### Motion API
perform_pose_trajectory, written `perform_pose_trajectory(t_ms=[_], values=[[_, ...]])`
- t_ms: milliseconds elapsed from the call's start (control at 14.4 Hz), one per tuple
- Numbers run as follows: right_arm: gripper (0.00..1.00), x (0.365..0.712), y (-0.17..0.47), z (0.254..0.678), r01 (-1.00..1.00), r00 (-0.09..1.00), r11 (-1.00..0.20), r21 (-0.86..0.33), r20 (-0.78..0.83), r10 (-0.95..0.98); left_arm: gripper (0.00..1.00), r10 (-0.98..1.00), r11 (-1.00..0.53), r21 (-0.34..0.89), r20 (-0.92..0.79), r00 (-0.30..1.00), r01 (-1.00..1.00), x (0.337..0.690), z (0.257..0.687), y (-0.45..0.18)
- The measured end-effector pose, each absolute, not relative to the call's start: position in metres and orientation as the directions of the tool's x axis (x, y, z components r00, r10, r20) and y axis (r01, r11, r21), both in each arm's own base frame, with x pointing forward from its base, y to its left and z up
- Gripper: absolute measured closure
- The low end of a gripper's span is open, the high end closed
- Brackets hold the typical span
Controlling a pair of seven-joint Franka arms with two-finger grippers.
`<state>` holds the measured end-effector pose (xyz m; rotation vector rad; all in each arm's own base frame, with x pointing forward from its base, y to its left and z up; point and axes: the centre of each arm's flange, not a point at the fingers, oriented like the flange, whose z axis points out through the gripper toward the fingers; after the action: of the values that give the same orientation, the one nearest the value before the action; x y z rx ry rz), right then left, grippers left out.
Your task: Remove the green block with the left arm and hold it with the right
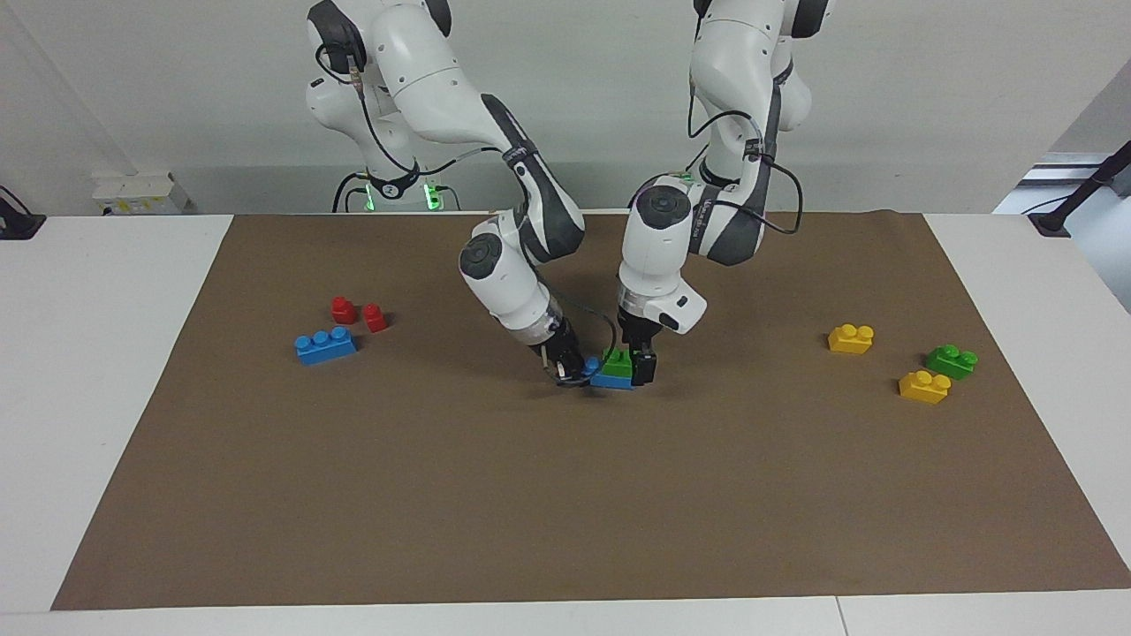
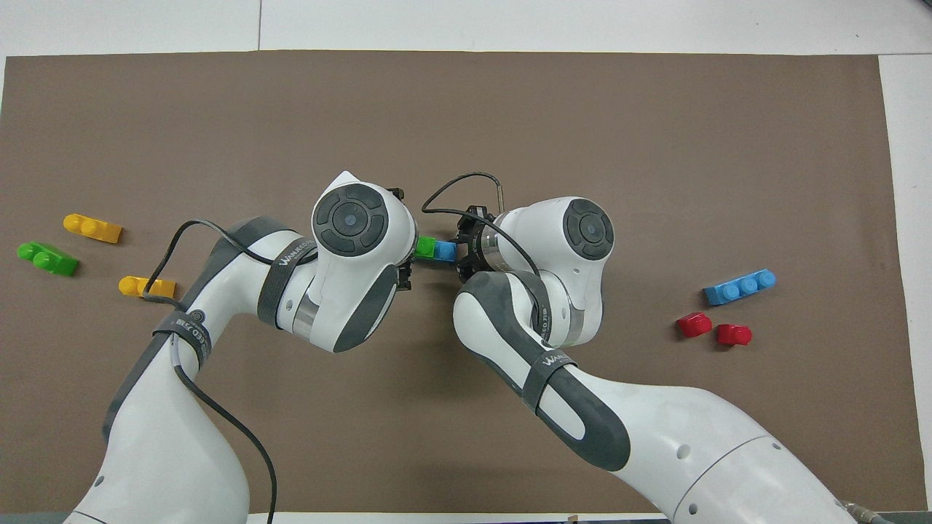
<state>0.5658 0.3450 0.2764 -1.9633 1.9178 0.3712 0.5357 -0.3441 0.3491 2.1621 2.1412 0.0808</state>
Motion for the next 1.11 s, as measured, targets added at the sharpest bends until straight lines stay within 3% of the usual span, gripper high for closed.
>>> perform_pose_trajectory(t_ms=[69,139,208,278,416,555,1110], values=[[0.66,0.566,0.345,0.276,-0.997,0.039,-0.005,-0.079,-0.435,-0.9,0.0,0.999,-0.01,0.106,-0.03,0.013,0.994,0.536,0.349,-0.344],[0.66,0.566,0.345,0.277,-0.997,0.039,-0.004,-0.08,-0.435,-0.9,0.09,0.999,-0.012,0.107,-0.03,0.015,0.994,0.536,0.349,-0.345],[0.66,0.566,0.344,0.277,-0.997,0.038,-0.003,-0.081,-0.435,-0.9,0.09,0.999,-0.015,0.109,-0.03,0.018,0.994,0.536,0.349,-0.345],[0.66,0.567,0.344,0.277,-0.997,0.038,-0.003,-0.082,-0.435,-0.9,0.16,0.999,-0.021,0.112,-0.031,0.024,0.993,0.536,0.35,-0.345],[0.66,0.567,0.344,0.277,-0.997,0.038,-0.002,-0.082,-0.435,-0.9,0.44,0.998,-0.047,0.117,-0.031,0.05,0.992,0.536,0.35,-0.347],[0.66,0.568,0.343,0.277,-0.996,0.04,0.0,-0.092,-0.434,-0.9,0.65,0.997,-0.07,0.116,-0.028,0.074,0.991,0.534,0.35,-0.349],[0.66,0.571,0.342,0.279,-0.995,0.042,0.001,-0.099,-0.435,-0.899,0.65,0.996,-0.076,0.121,-0.033,0.081,0.99,0.536,0.366,-0.347]])
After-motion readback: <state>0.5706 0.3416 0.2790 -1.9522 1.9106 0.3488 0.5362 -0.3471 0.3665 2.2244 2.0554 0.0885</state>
